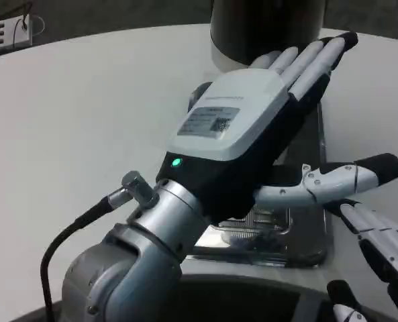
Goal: Grasp the cup under the faucet to collect the drink, then remove the cup.
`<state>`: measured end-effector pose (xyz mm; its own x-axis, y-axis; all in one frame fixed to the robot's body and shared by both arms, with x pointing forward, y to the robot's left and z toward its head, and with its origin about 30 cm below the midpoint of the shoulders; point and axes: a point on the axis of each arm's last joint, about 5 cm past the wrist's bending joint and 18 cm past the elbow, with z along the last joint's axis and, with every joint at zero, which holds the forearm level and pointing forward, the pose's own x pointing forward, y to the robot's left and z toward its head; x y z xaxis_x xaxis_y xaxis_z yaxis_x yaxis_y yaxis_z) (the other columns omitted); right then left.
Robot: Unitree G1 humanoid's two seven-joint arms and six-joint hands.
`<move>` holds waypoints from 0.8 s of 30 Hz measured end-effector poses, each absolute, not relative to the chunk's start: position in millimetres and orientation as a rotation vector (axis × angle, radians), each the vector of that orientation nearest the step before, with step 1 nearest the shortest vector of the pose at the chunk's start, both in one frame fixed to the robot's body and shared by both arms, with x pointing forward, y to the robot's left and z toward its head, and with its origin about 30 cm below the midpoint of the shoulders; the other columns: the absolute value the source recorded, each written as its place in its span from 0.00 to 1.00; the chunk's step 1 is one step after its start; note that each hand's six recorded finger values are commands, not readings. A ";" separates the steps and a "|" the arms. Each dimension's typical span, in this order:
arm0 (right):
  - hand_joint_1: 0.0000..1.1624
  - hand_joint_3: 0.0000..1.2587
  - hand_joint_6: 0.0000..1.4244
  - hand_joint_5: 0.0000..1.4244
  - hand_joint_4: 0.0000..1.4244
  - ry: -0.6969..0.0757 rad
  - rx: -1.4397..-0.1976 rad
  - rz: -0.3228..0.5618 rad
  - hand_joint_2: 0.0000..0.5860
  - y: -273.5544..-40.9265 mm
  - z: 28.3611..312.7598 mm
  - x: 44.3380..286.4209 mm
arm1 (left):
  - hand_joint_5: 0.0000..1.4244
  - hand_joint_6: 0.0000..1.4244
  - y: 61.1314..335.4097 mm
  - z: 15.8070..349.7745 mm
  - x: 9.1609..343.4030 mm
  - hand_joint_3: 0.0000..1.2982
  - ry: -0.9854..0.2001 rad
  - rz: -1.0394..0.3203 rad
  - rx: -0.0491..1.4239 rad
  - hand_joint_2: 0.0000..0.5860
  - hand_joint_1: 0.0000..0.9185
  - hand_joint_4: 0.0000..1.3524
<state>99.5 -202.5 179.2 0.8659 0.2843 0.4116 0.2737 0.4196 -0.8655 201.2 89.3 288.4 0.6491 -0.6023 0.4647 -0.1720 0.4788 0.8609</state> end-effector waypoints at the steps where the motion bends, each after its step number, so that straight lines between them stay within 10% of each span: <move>1: 0.18 0.06 0.15 0.09 0.06 -0.553 -1.147 0.007 0.78 -202.5 179.4 100.6 | 0.02 0.00 89.5 288.4 201.2 0.00 -0.857 -0.305 1.068 0.25 0.00 0.00; 24: 0.32 0.03 0.14 0.08 0.05 -0.486 -0.937 0.016 0.57 -194.3 176.7 138.7 | 0.02 0.00 94.3 289.7 199.7 0.00 -0.865 -0.287 1.083 0.25 0.00 0.00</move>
